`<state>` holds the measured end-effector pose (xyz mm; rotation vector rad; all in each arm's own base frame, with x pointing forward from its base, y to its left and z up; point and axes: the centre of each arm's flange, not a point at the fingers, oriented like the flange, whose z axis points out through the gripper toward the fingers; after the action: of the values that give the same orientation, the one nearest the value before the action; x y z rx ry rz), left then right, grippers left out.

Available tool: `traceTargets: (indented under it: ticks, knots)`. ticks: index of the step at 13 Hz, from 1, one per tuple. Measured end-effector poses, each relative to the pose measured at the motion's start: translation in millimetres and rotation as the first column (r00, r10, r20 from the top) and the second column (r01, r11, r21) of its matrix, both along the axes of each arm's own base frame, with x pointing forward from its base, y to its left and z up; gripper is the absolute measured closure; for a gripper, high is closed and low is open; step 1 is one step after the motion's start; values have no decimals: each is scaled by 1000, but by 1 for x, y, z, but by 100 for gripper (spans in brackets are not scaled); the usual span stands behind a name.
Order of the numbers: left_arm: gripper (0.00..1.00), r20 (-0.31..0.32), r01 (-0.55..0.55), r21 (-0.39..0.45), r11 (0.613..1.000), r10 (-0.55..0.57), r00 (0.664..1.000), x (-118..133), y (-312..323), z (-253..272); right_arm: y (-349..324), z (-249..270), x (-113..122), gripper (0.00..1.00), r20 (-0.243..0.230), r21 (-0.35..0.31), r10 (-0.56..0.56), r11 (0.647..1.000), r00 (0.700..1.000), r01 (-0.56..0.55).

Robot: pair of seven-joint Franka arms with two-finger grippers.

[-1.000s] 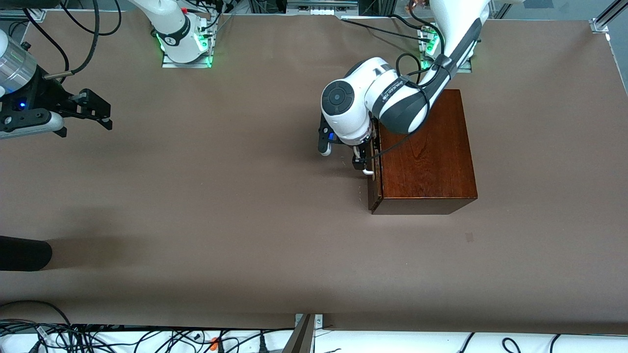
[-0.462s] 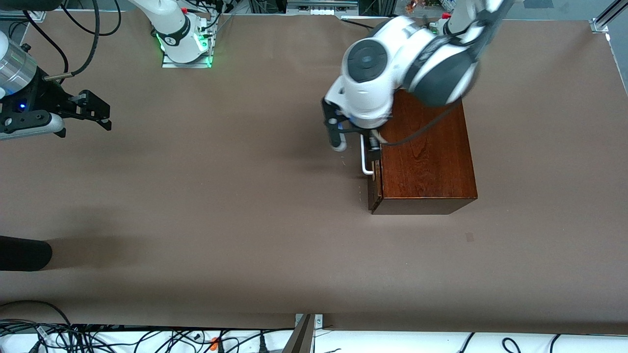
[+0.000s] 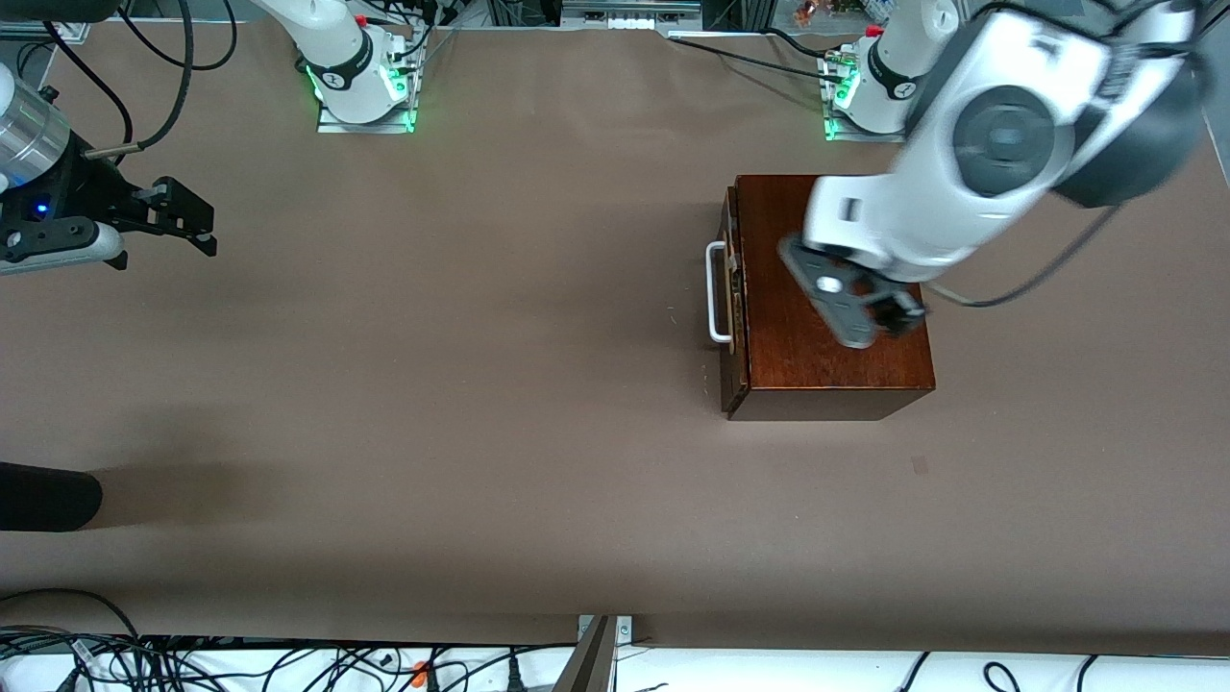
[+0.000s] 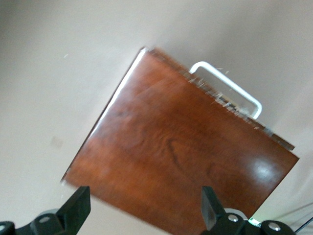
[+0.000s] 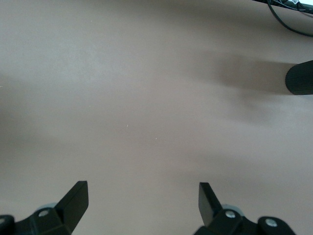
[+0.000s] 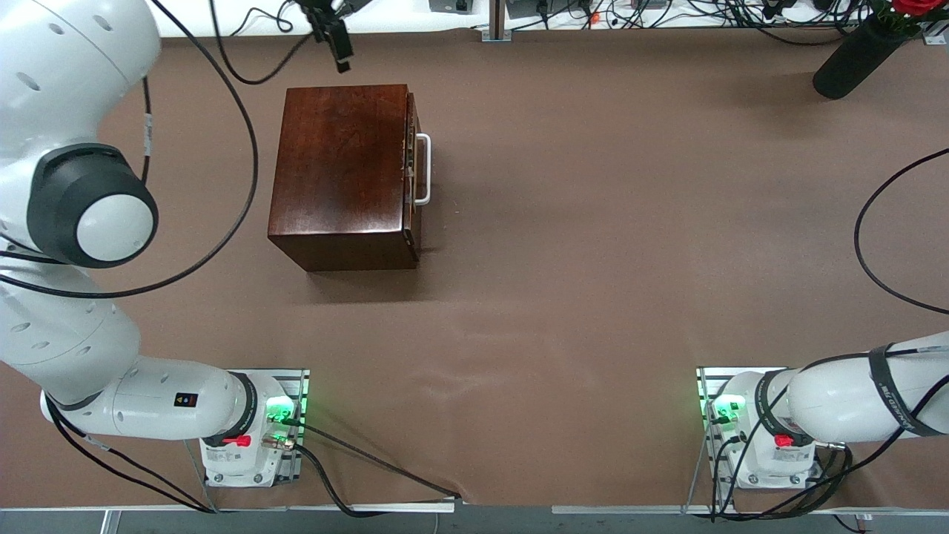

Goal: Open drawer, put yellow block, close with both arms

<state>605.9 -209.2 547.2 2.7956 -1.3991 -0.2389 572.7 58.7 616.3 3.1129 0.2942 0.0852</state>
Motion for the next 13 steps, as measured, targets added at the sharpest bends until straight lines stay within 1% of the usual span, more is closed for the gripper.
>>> traceTargets:
  ticks: [2, 3, 4, 5, 6, 7, 8, 11, 12, 13]
  knots:
    - [0, 34, -110, 16, 994, 109, 993, 3, 39, 26, 0, 0, 0, 0, 0, 0, 0, 1000, 1000, 0]
    - [0, 54, -186, 26, 982, 185, 981, 2, 58, 38, 0, 0, 0, 0, 0, 0, 0, 1000, 1000, 0]
    - [0, 70, -280, 26, 960, 278, 958, 0, 74, 49, 0, 0, 0, 0, 0, 0, 0, 1000, 1000, 0]
    - [0, 80, -388, 15, 922, 385, 919, -4, 89, 58, 0, 0, 0, 0, 0, 0, 0, 1000, 1000, 0]
    - [0, 91, -490, 4, 872, 487, 869, -7, 102, 64, 0, 0, 0, 0, 0, 0, 0, 1000, 1000, 0]
    - [0, 116, -566, -7, 824, 563, 818, -9, 115, 68, 0, -1, 0, 0, -2, -1, 0, 1000, 1000, 0]
    - [0, 142, -615, -21, 788, 612, 778, -12, 127, 71, -1, -2, 1, 0, -3, -1, -1, 1000, 1000, 1]
    - [0, 193, -698, -65, 713, 695, 692, -30, 153, 66, -1, -5, 3, 0, -8, -2, -3, 1000, 1000, 3]
    - [0, 204, -714, -78, 696, 712, 672, -38, 157, 61, -2, -6, 3, 0, -9, -2, -4, 1000, 1000, 4]
    - [0, 208, -720, -84, 689, 719, 664, -46, 160, 54, -2, -6, 3, 0, -9, -3, -4, 1000, 1000, 4]
